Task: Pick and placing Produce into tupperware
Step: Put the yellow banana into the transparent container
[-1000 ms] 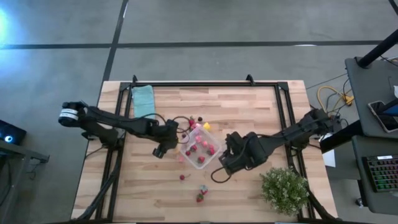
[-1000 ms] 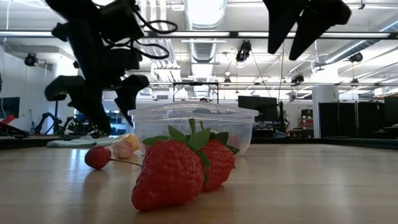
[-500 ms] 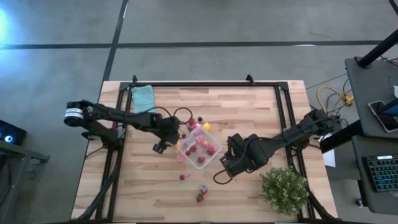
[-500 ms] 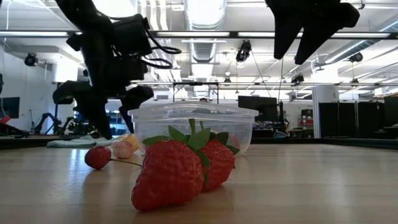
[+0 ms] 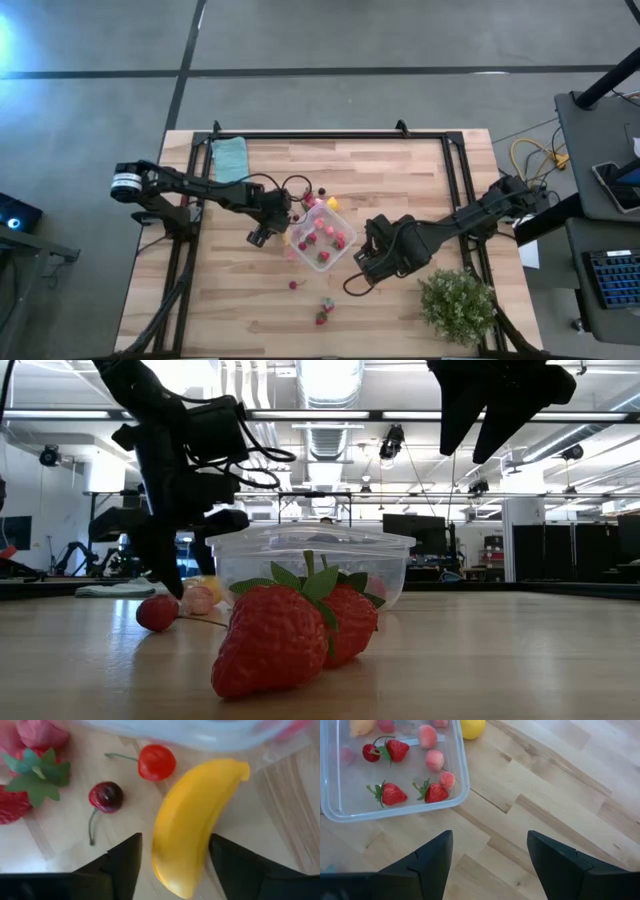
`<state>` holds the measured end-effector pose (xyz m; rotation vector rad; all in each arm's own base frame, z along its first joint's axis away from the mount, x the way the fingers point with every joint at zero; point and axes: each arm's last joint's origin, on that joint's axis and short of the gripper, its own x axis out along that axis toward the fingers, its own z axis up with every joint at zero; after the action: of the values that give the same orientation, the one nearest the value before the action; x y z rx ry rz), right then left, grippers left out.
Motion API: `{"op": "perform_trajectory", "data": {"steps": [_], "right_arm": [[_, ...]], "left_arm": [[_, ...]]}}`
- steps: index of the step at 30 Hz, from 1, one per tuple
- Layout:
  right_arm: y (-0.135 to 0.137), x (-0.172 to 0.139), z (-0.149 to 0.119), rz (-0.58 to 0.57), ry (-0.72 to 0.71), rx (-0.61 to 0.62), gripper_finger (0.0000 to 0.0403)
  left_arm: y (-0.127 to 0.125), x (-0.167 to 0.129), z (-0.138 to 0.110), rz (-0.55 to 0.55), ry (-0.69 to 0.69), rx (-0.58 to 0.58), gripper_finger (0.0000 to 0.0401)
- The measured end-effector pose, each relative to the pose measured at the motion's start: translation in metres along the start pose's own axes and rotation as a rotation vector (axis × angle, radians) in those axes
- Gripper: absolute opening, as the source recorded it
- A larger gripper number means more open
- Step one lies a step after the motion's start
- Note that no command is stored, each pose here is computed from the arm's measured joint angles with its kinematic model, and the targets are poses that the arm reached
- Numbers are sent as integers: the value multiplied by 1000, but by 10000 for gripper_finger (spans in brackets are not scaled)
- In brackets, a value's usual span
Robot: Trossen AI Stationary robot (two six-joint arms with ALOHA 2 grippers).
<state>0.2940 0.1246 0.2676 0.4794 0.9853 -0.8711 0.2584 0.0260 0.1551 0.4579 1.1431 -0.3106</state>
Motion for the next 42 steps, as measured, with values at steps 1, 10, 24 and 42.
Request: {"op": "perform_trajectory", "data": {"steps": [1, 10, 24, 42], "right_arm": [[0, 0, 0, 0, -2, 0, 249], [0, 0, 0, -3, -15, 18, 247], [0, 0, 0, -6, -15, 5, 243], [-1, 2, -1, -18, -12, -40, 242]], "left_arm": [[0, 0, 0, 2, -2, 0, 197], [0, 0, 1, 4, -6, 0, 115], [-4, -21, -4, 6, -4, -12, 136], [7, -118, 23, 236, -516, -116, 136]]}}
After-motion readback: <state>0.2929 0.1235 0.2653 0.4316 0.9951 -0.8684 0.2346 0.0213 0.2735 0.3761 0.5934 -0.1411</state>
